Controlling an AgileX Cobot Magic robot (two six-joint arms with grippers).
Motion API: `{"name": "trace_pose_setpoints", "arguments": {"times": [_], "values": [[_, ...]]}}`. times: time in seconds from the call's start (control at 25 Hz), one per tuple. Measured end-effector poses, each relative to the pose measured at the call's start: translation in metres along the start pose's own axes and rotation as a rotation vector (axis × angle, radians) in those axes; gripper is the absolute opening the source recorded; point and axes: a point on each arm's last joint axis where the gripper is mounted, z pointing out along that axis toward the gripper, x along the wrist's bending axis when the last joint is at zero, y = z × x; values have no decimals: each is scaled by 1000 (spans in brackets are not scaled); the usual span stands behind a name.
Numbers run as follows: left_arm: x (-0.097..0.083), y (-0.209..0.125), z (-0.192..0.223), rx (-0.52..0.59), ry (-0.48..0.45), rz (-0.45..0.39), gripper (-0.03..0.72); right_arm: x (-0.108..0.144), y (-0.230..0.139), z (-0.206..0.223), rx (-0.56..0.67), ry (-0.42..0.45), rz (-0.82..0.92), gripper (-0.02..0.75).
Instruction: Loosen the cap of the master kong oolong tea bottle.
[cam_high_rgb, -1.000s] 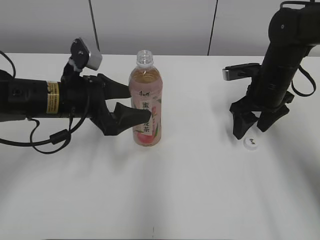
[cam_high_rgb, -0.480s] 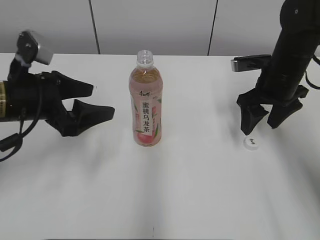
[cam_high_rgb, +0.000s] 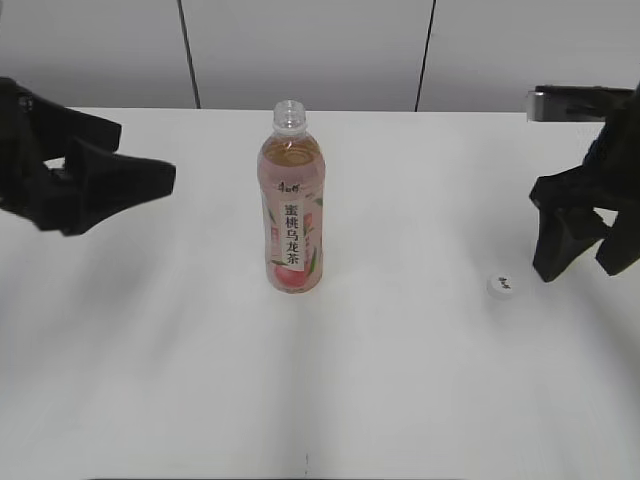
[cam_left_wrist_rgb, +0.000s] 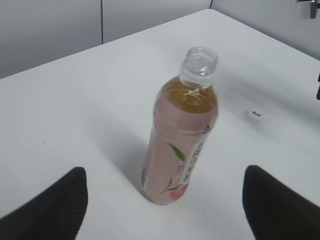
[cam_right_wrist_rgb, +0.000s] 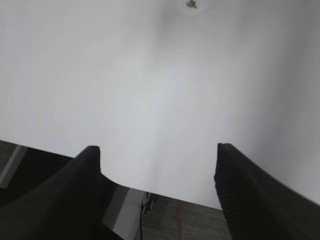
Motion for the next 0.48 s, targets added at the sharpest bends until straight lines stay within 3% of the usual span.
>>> {"name": "trace_pose_setpoints", "arguments": {"times": [0.12, 0.32, 0.48], "values": [[-17, 4, -22, 51, -24, 44, 568, 7, -25, -19, -33, 14, 1, 533], [-35, 9, -43, 24, -39, -132, 565, 16, -63, -43, -110, 11, -11, 533], [-46, 13, -52, 4, -88, -143, 563, 20, -80, -60, -176, 5, -20, 533]]}}
